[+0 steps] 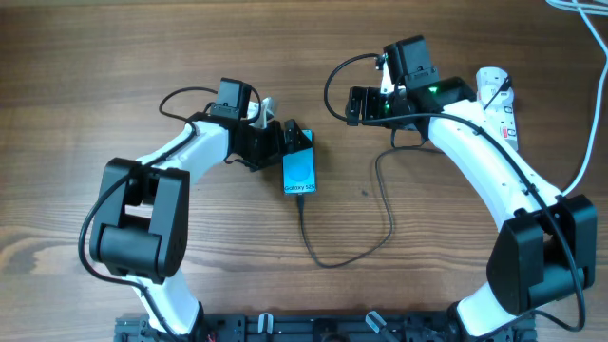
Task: Plug charger to phone and switch on socket
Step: 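Lay the phone flat, open the left gripper and withdraw it leftward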
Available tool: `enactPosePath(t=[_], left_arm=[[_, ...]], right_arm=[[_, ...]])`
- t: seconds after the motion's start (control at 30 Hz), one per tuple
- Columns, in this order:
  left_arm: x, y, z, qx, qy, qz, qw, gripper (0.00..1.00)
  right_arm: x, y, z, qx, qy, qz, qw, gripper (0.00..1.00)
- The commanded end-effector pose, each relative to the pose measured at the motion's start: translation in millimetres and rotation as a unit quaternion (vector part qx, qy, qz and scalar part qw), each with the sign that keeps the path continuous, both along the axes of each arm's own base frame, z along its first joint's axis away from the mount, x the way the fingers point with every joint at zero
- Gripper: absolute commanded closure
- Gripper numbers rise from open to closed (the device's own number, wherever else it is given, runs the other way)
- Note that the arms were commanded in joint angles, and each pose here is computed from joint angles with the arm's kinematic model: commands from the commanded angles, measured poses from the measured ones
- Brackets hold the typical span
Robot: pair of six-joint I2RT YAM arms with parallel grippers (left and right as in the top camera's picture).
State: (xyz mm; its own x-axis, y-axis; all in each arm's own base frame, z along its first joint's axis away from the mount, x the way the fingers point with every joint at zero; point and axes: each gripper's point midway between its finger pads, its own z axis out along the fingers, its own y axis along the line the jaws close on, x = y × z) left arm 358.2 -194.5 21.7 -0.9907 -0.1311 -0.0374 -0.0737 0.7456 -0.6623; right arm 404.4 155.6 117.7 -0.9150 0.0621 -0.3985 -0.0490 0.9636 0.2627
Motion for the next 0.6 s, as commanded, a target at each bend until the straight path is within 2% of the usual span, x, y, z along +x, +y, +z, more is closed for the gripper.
enactPosePath(t=[0.0, 0.2, 0.3, 0.4, 0.47, 0.57], left_arm=[[-30, 13, -55, 0.046, 0.066, 0.002, 0.997, 0.00], [-23, -14, -32, -0.050, 0.044, -0.025, 0.997, 0.00], [-19, -10, -31, -0.051, 0.042, -0.019, 0.998, 0.00], [-9, 10, -26, -0.060, 0.043, 0.011, 0.997, 0.00], [6, 34, -3, -0.082, 0.024, 0.043, 0.995, 0.00], [33, 84, 53, -0.093, -0.052, 0.103, 0.989, 0.00]], right_arm=[[0, -2, 6, -0.009, -0.012, 0.003, 1.000, 0.00], [0, -2, 6, -0.009, -0.012, 0.003, 1.000, 0.00], [1, -2, 6, -0.009, -0.013, 0.003, 1.000, 0.00], [0, -2, 6, -0.009, -0.012, 0.003, 1.000, 0.01], [0, -2, 6, -0.009, -0.012, 0.003, 1.000, 0.00], [1, -2, 6, -0.009, -0.013, 0.003, 1.000, 0.00]])
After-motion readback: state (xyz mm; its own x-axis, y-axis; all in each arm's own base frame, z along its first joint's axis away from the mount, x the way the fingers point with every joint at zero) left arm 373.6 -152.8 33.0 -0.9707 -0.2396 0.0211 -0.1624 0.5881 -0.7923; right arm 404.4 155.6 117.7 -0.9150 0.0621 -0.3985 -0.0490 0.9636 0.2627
